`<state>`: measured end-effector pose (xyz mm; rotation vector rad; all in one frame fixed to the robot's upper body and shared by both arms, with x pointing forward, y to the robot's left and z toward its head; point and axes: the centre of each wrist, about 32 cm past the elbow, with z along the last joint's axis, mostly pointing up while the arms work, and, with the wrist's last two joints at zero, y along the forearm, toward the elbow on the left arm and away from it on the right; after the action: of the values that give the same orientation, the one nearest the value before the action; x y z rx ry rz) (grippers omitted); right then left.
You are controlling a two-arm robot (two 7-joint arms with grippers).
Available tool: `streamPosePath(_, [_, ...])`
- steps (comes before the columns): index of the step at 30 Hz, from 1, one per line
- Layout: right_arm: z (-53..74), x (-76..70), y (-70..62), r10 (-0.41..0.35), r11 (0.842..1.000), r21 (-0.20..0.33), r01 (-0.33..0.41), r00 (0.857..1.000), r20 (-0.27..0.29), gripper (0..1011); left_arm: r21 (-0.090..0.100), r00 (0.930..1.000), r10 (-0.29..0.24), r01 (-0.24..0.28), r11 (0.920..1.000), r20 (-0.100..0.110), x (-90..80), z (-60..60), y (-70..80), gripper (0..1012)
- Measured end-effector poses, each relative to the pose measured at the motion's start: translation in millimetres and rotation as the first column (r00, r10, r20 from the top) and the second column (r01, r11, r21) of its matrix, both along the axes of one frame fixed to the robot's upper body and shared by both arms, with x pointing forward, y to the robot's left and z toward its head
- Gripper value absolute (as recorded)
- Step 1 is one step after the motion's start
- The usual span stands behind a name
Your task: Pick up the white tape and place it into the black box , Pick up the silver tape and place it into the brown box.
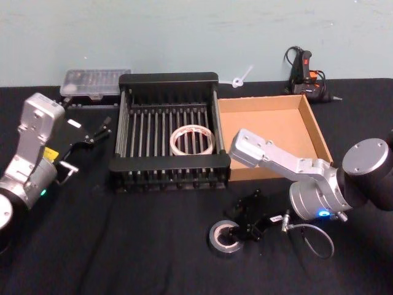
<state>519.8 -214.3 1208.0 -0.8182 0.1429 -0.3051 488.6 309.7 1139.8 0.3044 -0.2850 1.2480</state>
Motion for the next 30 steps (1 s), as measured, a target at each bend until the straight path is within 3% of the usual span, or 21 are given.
streamPosePath(2, [0.0,0.0,0.0,0.000,1.000,0.000,0.000,1.000,0.000,477,0.000,1.0000,0.000,0.000,1.0000,0.000,0.0,0.0,0.0,1001])
streamPosePath(8, [0.0,0.0,0.0,0.000,1.000,0.000,0.000,1.000,0.000,244,0.000,1.0000,0.000,0.000,1.0000,0.000,0.0,0.0,0.0,1001])
streamPosePath(12, [0.0,0.0,0.0,0.000,1.000,0.001,0.000,1.000,-0.001,178,0.000,1.0000,0.000,0.000,1.0000,0.000,0.0,0.0,0.0,1001])
streamPosePath(30, [2.7,0.5,-1.8,-0.009,1.000,0.009,0.009,1.000,0.001,173,0.000,1.0000,0.000,0.000,1.0000,0.000,0.0,0.0,0.0,1001])
